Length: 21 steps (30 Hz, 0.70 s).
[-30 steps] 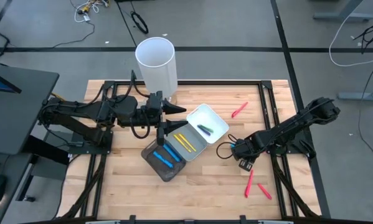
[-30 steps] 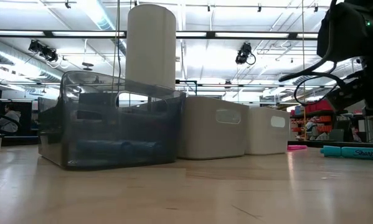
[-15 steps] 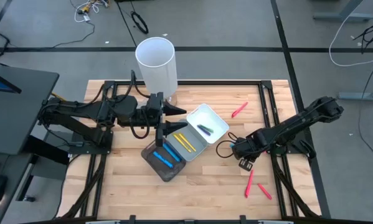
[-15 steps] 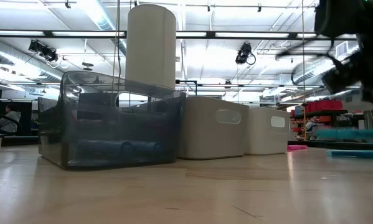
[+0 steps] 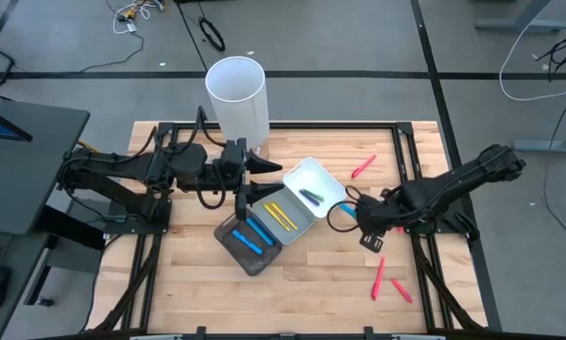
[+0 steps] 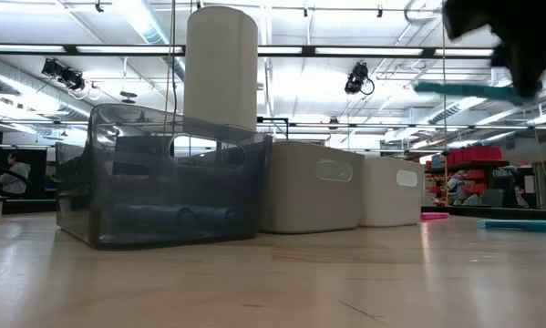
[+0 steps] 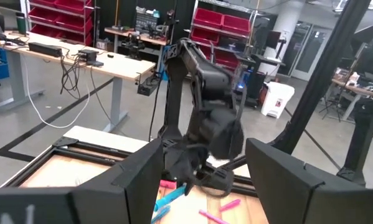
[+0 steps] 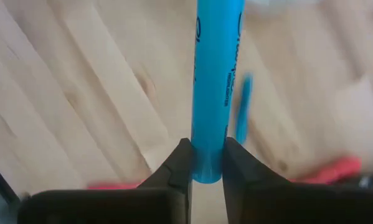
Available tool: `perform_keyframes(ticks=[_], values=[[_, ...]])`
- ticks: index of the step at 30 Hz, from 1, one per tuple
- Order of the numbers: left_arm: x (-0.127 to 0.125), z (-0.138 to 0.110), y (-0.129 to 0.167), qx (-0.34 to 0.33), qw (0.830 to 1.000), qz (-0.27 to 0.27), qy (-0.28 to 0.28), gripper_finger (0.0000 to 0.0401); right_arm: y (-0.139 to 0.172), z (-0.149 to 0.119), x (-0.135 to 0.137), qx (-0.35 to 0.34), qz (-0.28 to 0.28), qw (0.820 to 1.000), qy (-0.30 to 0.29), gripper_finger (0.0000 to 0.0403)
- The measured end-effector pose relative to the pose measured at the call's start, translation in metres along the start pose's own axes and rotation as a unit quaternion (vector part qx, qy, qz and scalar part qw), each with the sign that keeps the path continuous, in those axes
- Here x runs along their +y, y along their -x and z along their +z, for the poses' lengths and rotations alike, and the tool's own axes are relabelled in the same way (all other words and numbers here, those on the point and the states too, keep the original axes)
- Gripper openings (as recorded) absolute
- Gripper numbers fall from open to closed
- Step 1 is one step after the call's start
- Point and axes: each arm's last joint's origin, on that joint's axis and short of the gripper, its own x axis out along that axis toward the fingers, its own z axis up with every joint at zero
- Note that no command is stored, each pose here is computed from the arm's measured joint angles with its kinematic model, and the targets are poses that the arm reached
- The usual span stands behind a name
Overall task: Pick & Place Markers
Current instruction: Put the blue highlighter into the black bin
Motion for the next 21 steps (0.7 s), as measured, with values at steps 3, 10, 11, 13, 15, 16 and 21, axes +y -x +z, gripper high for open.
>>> perform_keyframes(ticks=[3,10,11,13,15,16,21], values=[[0.000,0.000,0.000,-0.001,1.000,0.005,-0.001,0.0236,0.016,0.010,0.006,-0.071,0.009,0.997,0.011,0.0042],[0.000,0.001,0.000,-0.004,1.000,0.005,0.001,0.0236,0.044,0.035,0.020,-0.211,0.062,0.975,0.036,0.0042],[0.000,0.001,0.000,-0.005,1.000,0.005,0.001,0.0236,0.047,0.039,0.022,-0.228,0.074,0.970,0.040,0.0042],[0.000,0.001,0.000,-0.007,1.000,0.004,0.002,0.0236,0.054,0.046,0.025,-0.260,0.097,0.960,0.046,0.0042],[0.000,0.002,0.000,-0.013,1.000,0.003,0.003,0.0236,0.060,0.053,0.028,-0.291,0.115,0.948,0.056,0.0042],[0.000,0.003,0.000,-0.016,1.000,0.002,0.004,0.0236,0.062,0.055,0.029,-0.305,0.123,0.943,0.061,0.0042],[-0.001,0.004,0.000,-0.024,1.000,0.004,0.006,0.0236,0.072,0.065,0.036,-0.371,0.150,0.912,0.093,0.0042]])
